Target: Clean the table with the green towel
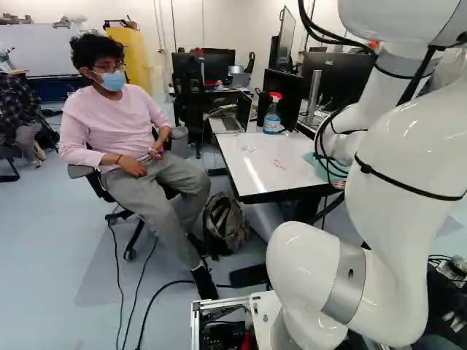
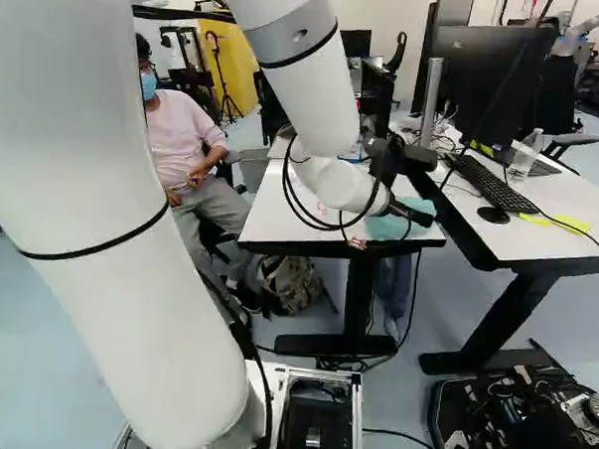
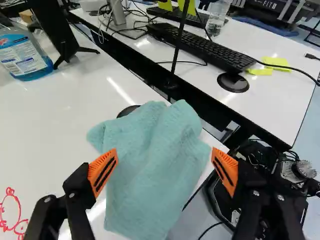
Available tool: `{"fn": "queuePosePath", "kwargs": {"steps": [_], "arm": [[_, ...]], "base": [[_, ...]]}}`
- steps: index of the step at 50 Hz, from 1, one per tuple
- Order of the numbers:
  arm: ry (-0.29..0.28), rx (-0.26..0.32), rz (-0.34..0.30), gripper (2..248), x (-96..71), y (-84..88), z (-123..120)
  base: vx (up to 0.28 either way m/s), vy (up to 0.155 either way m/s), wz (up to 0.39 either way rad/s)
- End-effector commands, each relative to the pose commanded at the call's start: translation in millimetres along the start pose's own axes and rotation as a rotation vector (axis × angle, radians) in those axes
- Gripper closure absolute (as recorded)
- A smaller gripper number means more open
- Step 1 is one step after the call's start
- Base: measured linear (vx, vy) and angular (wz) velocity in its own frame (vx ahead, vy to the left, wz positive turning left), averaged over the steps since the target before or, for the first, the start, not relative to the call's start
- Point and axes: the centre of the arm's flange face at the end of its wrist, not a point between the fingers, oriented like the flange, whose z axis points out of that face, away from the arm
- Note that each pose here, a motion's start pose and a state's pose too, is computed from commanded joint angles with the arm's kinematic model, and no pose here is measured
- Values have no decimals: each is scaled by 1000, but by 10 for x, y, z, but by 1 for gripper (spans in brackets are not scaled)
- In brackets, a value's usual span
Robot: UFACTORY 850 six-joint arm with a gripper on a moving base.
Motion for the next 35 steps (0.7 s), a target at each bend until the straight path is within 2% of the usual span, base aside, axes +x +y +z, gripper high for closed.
{"fn": "queuePosePath", "kwargs": {"steps": [35], "arm": [[-19, 0, 0, 3, -17, 0, 0]], "base": [[0, 0, 0]]}}
